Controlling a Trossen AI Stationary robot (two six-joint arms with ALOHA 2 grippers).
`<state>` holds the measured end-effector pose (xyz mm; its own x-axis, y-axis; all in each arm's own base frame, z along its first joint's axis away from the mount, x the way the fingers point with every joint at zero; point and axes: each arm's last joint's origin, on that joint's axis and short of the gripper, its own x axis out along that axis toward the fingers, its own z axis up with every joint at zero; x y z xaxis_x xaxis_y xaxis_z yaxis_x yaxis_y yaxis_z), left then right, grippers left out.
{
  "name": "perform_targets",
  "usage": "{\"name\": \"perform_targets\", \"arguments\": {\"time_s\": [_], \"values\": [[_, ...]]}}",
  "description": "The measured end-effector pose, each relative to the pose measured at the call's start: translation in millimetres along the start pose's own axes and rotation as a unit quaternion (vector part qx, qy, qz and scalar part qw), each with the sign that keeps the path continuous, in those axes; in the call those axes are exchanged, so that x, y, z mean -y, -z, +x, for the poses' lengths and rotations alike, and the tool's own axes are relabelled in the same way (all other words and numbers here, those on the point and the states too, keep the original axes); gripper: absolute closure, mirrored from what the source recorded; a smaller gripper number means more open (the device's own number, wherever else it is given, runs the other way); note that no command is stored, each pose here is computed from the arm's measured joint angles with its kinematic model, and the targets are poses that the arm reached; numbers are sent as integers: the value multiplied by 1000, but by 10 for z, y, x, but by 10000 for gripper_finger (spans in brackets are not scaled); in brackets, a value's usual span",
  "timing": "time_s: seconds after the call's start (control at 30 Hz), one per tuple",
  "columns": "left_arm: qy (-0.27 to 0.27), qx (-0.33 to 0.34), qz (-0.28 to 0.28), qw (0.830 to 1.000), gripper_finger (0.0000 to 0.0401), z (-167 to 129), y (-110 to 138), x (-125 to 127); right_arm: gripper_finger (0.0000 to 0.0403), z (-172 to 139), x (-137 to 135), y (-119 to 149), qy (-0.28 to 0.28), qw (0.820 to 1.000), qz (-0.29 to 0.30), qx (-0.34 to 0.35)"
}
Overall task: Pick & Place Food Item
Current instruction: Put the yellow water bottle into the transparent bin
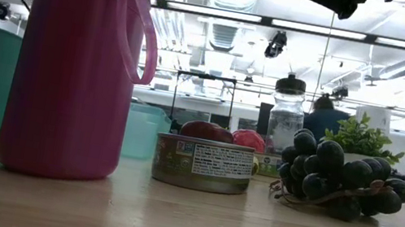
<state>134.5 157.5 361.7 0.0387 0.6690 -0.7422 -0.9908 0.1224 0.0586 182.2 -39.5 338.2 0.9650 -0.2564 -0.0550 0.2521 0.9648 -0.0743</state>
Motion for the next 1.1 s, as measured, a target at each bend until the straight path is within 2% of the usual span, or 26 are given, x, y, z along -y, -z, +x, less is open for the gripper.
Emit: {"name": "perform_targets", "arguments": {"time_s": [0.23,0.67,1.1], "values": [[-13,-9,-5,1000,179,205,-17,-144,80,0,0,0,0,1000,0,0],[-3,-17,-6,1000,179,209,-8,-144,80,-1,1,-1,0,1000,0,0],[4,-85,-16,996,179,309,157,-144,80,0,1,-1,0,1000,0,0]]}}
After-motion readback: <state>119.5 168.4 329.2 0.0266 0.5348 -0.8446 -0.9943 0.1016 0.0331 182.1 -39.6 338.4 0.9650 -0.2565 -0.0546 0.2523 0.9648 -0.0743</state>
